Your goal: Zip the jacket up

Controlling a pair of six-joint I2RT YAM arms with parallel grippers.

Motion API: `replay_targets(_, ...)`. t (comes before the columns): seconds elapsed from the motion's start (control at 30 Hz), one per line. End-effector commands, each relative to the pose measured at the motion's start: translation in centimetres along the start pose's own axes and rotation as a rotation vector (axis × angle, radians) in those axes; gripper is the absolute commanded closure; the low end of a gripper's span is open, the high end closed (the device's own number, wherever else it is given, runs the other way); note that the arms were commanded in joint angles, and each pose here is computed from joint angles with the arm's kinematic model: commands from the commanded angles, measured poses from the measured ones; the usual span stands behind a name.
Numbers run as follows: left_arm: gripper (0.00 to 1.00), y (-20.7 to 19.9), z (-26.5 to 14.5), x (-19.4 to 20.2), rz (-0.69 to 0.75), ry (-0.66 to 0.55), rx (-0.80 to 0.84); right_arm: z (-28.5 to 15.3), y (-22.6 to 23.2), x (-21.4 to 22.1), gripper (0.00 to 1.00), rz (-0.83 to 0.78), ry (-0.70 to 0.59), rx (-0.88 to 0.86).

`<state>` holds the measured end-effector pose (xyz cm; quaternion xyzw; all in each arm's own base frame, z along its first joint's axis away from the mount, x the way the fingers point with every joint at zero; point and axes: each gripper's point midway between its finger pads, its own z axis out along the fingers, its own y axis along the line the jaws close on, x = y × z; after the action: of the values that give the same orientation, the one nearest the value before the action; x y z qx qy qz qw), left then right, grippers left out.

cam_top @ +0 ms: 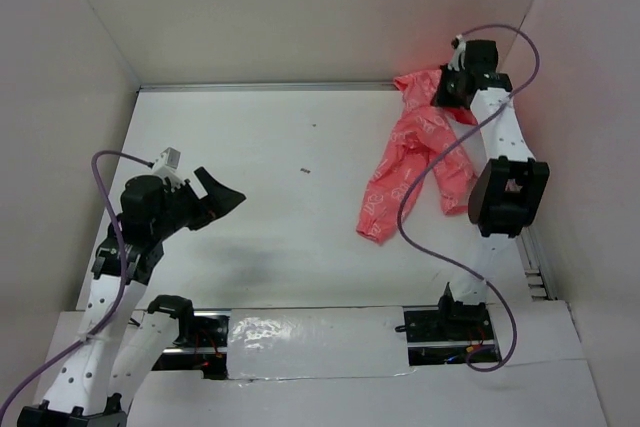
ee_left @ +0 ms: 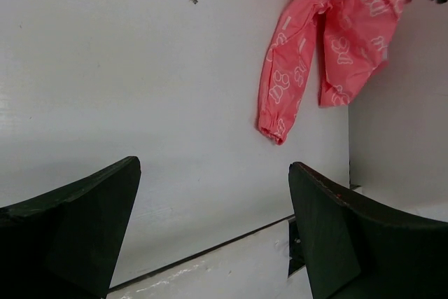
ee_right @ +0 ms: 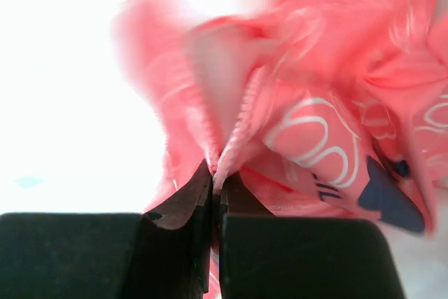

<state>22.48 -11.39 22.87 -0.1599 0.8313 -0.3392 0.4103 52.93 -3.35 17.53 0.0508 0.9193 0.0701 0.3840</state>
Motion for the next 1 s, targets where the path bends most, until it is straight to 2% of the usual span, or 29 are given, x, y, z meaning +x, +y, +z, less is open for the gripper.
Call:
replay_targets(0.0, 0.01, -2.0, -1.7, -1.2, 0.013, -0.052, 0.053, -16.6, 16.0, -7.8, 1.0, -0.179, -0.331, -0.388)
replay_targets(0.07, 0.01, -2.5, -2.7, -1.2, 0.016, -0.07, 0.073, -20.2, 19.0, -8.3, 1.0, -0.232, -0.389, -0.397)
replay_targets(0.1, 0.01, -3.2, -3.6, -1.1, 0.018, -0.072, 0.094, -24.1, 21.5, -8.8, 1.0, -0.283, -0.449, -0.403)
replay_targets(0.2, 0.01, -3.8, -4.7, -1.1, 0.021, -0.084, 0.113, -26.5, 26.0, -7.0, 1.0, -0.344, -0.456, -0.425)
replay_targets(0.33, 0.01, -4.4, -6.8, -1.2, 0.018, -0.124, 0.116, -25.0, 29.2, -2.5, 1.0, -0.429, -0.356, -0.413)
replay_targets(0.43, 0.01, -4.6, -8.2, -1.6, 0.01, -0.156, 0.098, -19.7, 29.4, 3.4, 0.98, -0.458, -0.215, -0.277)
replay_targets(0.47, 0.01, -4.5, -8.4, -1.6, 0.005, -0.158, 0.086, -18.8, 29.6, 4.3, 0.94, -0.464, -0.204, -0.244)
replay_targets(0.5, 0.01, -4.1, -8.5, -1.7, -0.009, -0.164, 0.065, -17.7, 29.1, 5.1, 0.85, -0.468, -0.192, -0.183)
replay_targets(0.53, 0.01, -3.7, -8.5, -1.3, -0.023, -0.148, 0.04, -16.1, 29.8, 7.2, 0.72, -0.474, -0.138, -0.165)
replay_targets(0.57, 0.01, -3.5, -8.6, -1.4, -0.032, -0.148, 0.026, -15.3, 29.2, 7.7, 0.43, -0.462, -0.127, -0.11)
replay_targets(0.63, 0.01, -3.0, -8.3, -1.1, -0.043, -0.132, 0.003, -14.4, 29.2, 8.6, 0.21, -0.429, -0.108, -0.084)
replay_targets(0.67, 0.01, -2.8, -7.9, -0.9, -0.05, -0.113, -0.008, -14.4, 29.0, 8.5, 0.05, -0.411, -0.115, -0.079)
replay_targets(0.77, 0.01, -1.6, -6.3, -0.1, -0.083, -0.051, -0.054, -15.6, 28.9, 8.5, 0.0, -0.353, -0.163, -0.142)
replay_targets(0.8, 0.01, -1.2, -5.8, 0.0, -0.094, -0.038, -0.071, -16.4, 28.8, 9.6, 0.0, -0.339, -0.149, -0.21)
replay_targets(0.83, 0.01, -0.3, -5.0, 0.2, -0.109, -0.029, -0.102, -16.6, 28.8, 8.8, 0.0, -0.305, -0.18, -0.256)
replay_targets(0.9, 0.01, 0.7, -3.5, 0.3, -0.167, 0.001, -0.161, -17.2, 29.2, 9.2, 0.0, -0.273, -0.168, -0.35)
replay_targets(0.97, 0.01, 1.4, -1.9, -0.6, -0.186, -0.001, -0.211, -16.7, 29.0, 11.0, 0.0, -0.24, -0.099, -0.403)
